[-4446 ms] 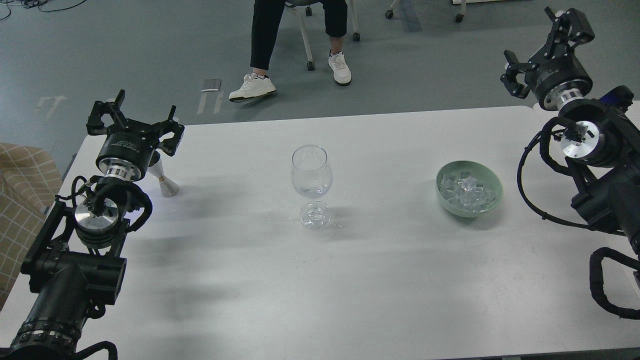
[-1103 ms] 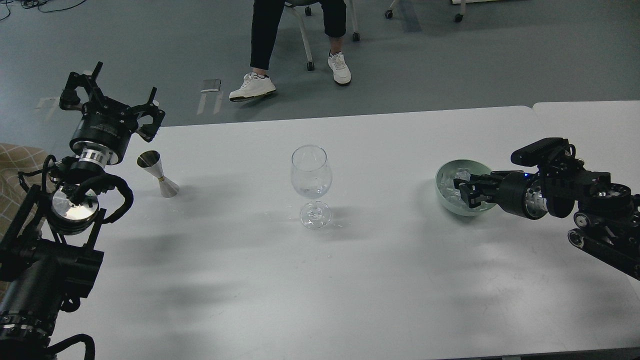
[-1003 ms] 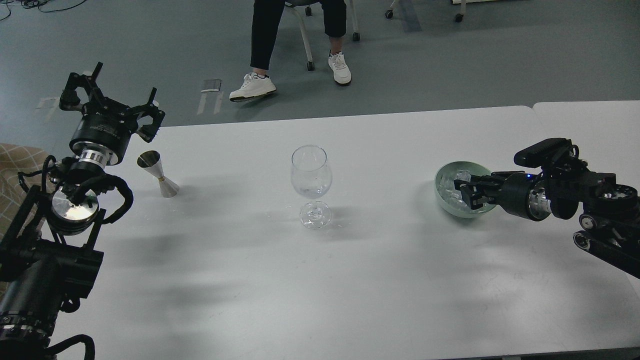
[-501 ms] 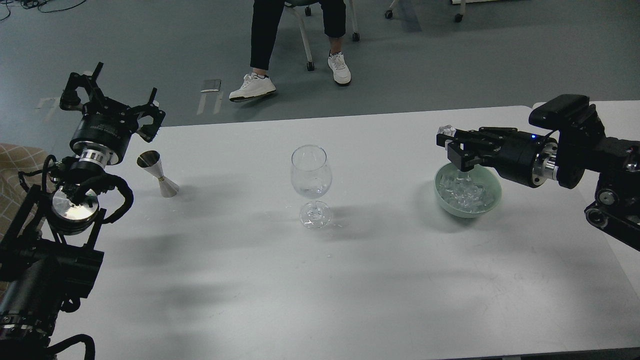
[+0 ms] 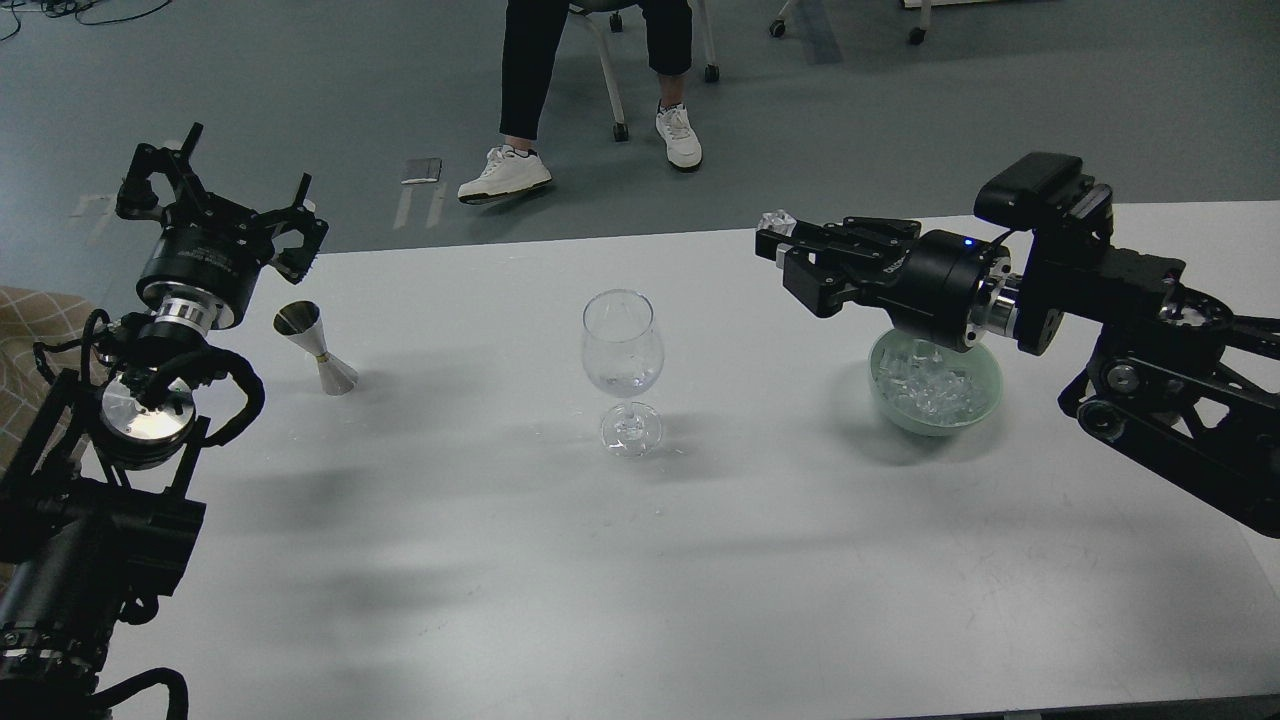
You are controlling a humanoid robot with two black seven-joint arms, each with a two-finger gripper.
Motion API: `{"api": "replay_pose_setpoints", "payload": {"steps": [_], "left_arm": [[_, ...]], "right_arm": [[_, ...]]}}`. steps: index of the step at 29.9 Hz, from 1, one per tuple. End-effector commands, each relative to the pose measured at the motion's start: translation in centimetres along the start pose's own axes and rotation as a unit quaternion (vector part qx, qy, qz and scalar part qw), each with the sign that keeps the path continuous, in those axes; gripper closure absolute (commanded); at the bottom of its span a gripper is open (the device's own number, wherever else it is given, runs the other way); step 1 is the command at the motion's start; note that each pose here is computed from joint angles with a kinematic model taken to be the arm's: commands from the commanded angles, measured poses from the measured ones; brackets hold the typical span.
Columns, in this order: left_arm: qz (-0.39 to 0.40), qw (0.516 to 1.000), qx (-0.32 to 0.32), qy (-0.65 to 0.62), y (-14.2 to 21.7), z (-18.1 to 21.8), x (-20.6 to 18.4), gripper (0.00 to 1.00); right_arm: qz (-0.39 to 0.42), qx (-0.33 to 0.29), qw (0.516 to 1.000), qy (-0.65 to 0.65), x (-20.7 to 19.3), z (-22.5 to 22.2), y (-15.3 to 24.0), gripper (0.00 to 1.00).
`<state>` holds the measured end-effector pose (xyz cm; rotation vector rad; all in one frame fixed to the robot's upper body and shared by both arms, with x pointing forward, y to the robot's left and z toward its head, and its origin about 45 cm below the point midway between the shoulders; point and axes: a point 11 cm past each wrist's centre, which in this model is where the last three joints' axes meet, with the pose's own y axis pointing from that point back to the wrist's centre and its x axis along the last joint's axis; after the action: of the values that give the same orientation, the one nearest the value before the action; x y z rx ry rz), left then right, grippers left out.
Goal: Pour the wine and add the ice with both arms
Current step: 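Carry the ice cube with the right gripper above the wine glass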
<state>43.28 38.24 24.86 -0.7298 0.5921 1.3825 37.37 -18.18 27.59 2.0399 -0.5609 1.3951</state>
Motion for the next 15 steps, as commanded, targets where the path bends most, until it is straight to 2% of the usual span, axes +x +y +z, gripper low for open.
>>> {"api": "replay_pose_setpoints", "payload": {"steps": [1, 7, 15], "left_arm": [[0.001, 1.000, -0.001, 0.000, 0.1, 0.1, 0.1, 0.02], [0.000, 1.000, -0.002, 0.001, 0.0, 0.1, 0.0, 0.02], [0.001, 1.000, -0.006, 0.001, 0.1, 0.5, 0.1, 0.02]], "right_arm": [[0.006, 0.027, 1.000, -0.010, -0.3, -1.9, -1.7, 0.98], [0.009, 0.064, 0.997, -0.030, -1.1, -5.0, -4.1, 0.97], [0.010, 0.063, 0.997, -0.033, -1.6, -6.1, -5.9, 0.94]]}}
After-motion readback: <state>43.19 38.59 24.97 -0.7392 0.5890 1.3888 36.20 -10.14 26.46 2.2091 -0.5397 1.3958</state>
